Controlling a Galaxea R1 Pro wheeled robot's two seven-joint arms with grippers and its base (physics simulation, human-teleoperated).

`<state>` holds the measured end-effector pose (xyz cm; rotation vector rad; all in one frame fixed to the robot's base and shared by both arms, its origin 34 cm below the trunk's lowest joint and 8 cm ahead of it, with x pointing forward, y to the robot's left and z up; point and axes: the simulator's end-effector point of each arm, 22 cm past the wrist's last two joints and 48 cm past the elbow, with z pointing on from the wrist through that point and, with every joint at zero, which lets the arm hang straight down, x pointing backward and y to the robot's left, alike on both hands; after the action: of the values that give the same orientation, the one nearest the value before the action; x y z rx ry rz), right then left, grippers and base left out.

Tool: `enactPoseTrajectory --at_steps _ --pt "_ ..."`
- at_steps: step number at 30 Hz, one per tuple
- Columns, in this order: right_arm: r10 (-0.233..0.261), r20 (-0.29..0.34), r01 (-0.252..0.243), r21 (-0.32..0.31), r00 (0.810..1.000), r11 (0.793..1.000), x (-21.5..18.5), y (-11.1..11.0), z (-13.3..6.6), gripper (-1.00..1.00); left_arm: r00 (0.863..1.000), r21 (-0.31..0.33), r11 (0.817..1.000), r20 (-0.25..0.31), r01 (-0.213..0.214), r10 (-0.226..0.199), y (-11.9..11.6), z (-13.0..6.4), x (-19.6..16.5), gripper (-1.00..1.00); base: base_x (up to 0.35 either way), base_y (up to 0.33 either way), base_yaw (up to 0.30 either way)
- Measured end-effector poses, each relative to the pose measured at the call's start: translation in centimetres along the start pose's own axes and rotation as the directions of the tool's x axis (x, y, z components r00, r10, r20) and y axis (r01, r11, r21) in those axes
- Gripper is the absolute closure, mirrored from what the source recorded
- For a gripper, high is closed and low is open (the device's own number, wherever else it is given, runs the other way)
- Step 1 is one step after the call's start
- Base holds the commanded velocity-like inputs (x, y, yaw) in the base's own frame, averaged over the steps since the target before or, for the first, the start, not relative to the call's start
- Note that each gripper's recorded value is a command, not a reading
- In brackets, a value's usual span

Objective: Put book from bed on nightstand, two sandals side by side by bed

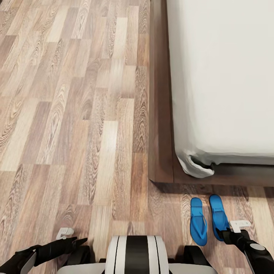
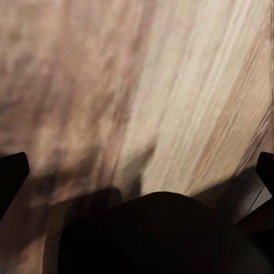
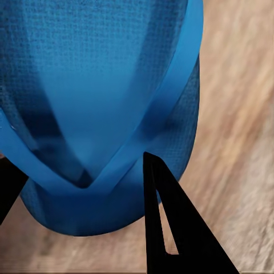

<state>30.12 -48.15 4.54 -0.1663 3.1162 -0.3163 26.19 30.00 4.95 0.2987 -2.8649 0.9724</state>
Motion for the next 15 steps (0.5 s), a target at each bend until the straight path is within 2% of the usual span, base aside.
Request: enactPoseTrajectory --at_steps 15 --pt "-0.002 0.005 0.002 0.000 1.000 1.000 -0.25 -0.03 -0.17 1.00 1.000 0.001 1.000 0.006 -0.005 0.005 -0.17 -0.14 -0.32 -1.00 -0.016 0.000 0.000"
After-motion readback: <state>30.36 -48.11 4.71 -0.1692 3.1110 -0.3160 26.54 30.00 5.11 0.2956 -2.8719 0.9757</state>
